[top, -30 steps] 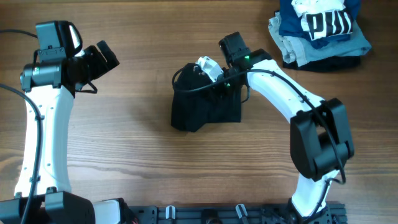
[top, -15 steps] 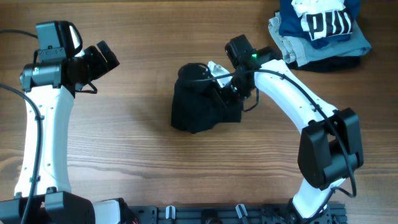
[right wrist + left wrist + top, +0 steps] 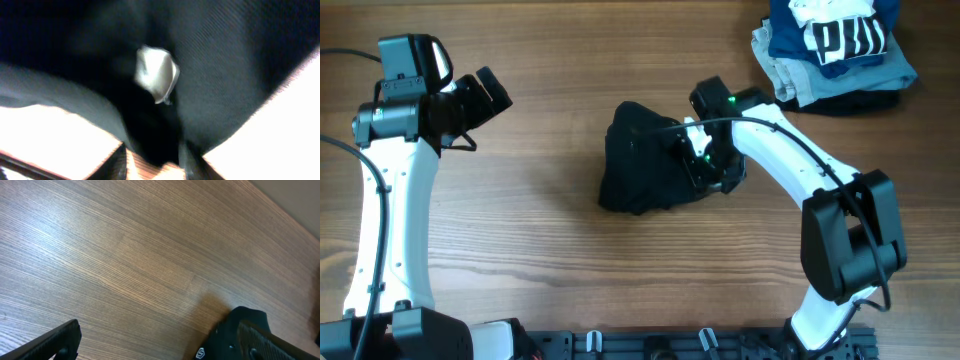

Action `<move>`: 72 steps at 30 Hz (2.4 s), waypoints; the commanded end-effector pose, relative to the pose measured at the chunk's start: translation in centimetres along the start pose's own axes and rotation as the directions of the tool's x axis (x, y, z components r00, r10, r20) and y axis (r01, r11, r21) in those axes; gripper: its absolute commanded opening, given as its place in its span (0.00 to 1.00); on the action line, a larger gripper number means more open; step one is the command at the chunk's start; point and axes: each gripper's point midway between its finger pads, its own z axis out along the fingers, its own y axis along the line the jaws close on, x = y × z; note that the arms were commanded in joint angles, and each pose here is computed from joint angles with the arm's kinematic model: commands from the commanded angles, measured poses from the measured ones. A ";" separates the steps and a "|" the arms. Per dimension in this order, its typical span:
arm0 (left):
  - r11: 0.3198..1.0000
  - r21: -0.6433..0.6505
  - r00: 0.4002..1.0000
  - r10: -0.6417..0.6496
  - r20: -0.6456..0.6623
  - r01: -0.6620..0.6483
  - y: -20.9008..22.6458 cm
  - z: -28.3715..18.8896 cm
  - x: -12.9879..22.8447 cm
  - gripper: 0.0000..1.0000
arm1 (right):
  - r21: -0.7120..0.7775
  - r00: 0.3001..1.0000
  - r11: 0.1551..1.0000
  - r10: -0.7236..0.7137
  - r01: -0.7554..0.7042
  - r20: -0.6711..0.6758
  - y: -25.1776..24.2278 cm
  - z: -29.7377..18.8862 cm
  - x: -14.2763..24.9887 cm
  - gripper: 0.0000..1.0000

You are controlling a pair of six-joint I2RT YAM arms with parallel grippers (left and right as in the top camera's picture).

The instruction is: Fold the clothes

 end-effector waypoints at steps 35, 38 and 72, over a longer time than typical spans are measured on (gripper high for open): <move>1.000 -0.023 1.000 0.008 -0.023 -0.009 0.6 0.4 0.5 1.00 | -0.334 0.965 0.941 0.137 -0.056 0.225 -1.7 3.8 -7.8 1.00; 1.000 -0.023 1.000 0.008 -0.023 -0.009 0.6 0.4 0.5 1.00 | -0.426 0.970 0.904 0.126 -0.027 0.206 -0.2 4.9 -8.1 0.97; 1.000 -0.024 1.000 0.008 -0.024 -0.008 0.7 0.4 0.5 1.00 | -0.483 0.511 0.825 0.293 0.292 0.808 1.8 -27.9 -11.1 0.04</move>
